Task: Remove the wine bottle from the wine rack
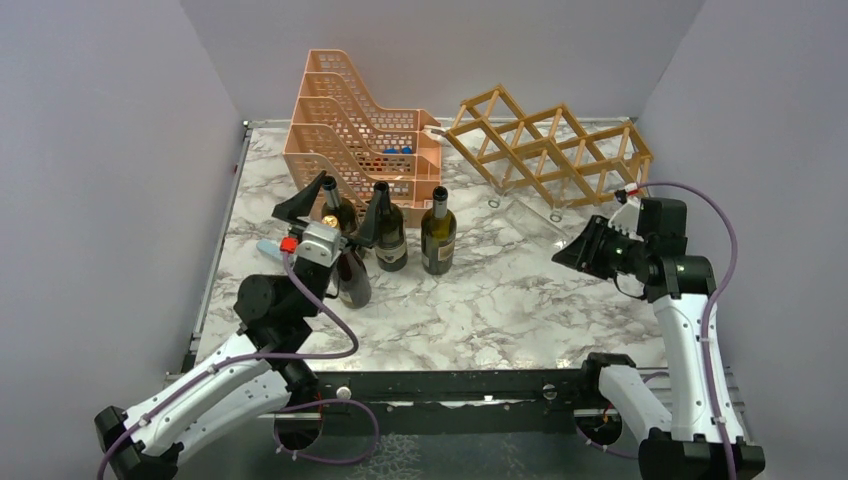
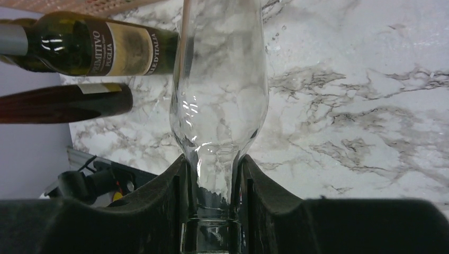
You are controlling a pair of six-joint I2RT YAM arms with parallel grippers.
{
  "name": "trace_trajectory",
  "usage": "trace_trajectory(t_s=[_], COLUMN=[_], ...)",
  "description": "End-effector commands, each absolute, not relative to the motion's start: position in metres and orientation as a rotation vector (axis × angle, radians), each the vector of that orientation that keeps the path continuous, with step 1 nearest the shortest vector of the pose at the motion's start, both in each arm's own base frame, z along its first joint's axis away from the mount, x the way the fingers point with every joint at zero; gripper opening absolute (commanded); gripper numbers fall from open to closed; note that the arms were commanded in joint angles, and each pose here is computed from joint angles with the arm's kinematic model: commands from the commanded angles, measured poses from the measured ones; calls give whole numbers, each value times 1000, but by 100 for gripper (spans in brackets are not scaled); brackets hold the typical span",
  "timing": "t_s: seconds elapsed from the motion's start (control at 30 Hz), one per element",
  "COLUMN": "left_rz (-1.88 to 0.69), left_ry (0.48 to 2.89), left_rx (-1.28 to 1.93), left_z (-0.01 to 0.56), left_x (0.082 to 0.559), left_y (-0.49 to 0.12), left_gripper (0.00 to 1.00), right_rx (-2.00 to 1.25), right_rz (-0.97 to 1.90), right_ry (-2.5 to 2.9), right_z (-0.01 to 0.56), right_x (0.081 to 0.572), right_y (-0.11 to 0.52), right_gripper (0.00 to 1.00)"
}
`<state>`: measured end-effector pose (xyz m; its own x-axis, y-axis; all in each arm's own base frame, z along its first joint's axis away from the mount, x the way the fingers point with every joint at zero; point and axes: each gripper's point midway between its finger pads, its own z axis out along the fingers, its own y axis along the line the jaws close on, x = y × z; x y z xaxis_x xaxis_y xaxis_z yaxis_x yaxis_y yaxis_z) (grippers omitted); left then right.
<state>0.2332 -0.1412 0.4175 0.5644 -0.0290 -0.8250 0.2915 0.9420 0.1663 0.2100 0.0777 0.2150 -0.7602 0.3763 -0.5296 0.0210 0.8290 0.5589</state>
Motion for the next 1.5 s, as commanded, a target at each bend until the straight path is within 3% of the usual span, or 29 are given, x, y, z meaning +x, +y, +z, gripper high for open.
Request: trace_trajectory(t_s=[0.0,0.37,0.57,0.77,1.03,1.47], left_rz=[-286,-604,-876,-756,-701,-568], left_ry=[935,994,885,848,909,985], left_rx=[405,826,1164,1397,1614,1783], left_z=[435,454,433,391,317,227], left_x=[228,207,150,115,125,169], left_y=[-169,-264,-328,-386,-435,-464], left_gripper=[94,89,92,98,99,99], right_rx=[121,6,-51,-131,-148,-197], right_rz=[794,831,837,860,838,870], right_ry=[2353,2509,2513,2510,2523,2469], right_z=[235,219,217,218,219,228], right_x=[199,185,187,180,173,163], right_y=[95,114,119,129,132,137], right_gripper=[14,15,15,15,15,15])
